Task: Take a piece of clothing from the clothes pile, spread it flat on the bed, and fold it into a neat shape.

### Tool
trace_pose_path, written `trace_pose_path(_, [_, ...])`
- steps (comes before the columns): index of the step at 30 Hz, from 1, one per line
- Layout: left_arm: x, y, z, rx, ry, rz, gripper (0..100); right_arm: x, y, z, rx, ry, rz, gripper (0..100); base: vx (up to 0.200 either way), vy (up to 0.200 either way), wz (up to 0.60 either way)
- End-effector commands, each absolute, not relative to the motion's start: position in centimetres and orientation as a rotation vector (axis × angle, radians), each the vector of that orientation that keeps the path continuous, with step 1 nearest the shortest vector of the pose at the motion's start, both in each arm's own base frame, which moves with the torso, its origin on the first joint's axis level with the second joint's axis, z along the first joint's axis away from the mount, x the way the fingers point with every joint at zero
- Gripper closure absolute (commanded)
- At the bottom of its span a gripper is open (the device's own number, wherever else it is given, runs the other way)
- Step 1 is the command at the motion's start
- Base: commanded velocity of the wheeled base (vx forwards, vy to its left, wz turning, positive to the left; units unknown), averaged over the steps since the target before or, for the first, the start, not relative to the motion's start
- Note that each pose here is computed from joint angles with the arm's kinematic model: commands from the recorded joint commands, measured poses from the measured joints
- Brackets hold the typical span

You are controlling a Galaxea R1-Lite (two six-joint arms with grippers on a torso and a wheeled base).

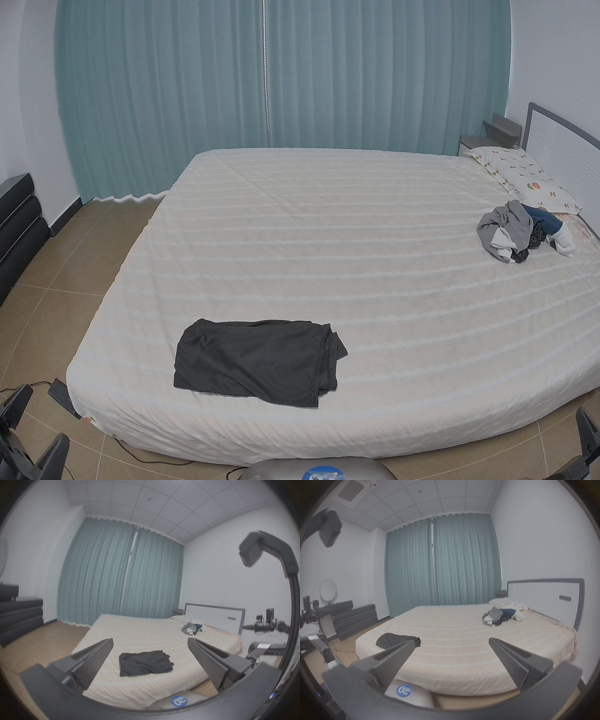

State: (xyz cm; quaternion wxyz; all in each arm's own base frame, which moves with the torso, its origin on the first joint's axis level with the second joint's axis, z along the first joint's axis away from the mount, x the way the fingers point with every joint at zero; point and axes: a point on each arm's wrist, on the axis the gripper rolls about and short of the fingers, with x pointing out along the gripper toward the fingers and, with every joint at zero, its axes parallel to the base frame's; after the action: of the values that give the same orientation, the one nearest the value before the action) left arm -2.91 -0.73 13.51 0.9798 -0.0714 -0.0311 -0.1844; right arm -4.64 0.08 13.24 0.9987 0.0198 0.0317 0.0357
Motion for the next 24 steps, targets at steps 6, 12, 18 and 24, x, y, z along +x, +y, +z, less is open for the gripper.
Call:
trace_pose_path(6, [-3.3,-0.6,11.0,-0.001,-0.169,-0.288,0,-4.2,0.2,12.0,-0.072,-0.116,0.079,0,0.0,0.0,0.0])
trace_pose_path(12, [-2.7,-0.3,10.5,0.066,-0.288,-0.121,0,-2.7,0.2,10.4,-0.133,-0.284,0.071,0,0.0,0.0,0.0])
trace_pose_path(18, [-3.1,0.0,11.5,0.055,-0.389,-0.009,0,-2.8,0.2,10.8,-0.143,-0.321,0.066,0,0.0,0.0,0.0])
trace_pose_path(24, [-2.6,0.4,10.1,0.032,-0.244,0.153,0,-2.3,0.1,8.5,-0.135,-0.096,0.034,0,0.0,0.0,0.0])
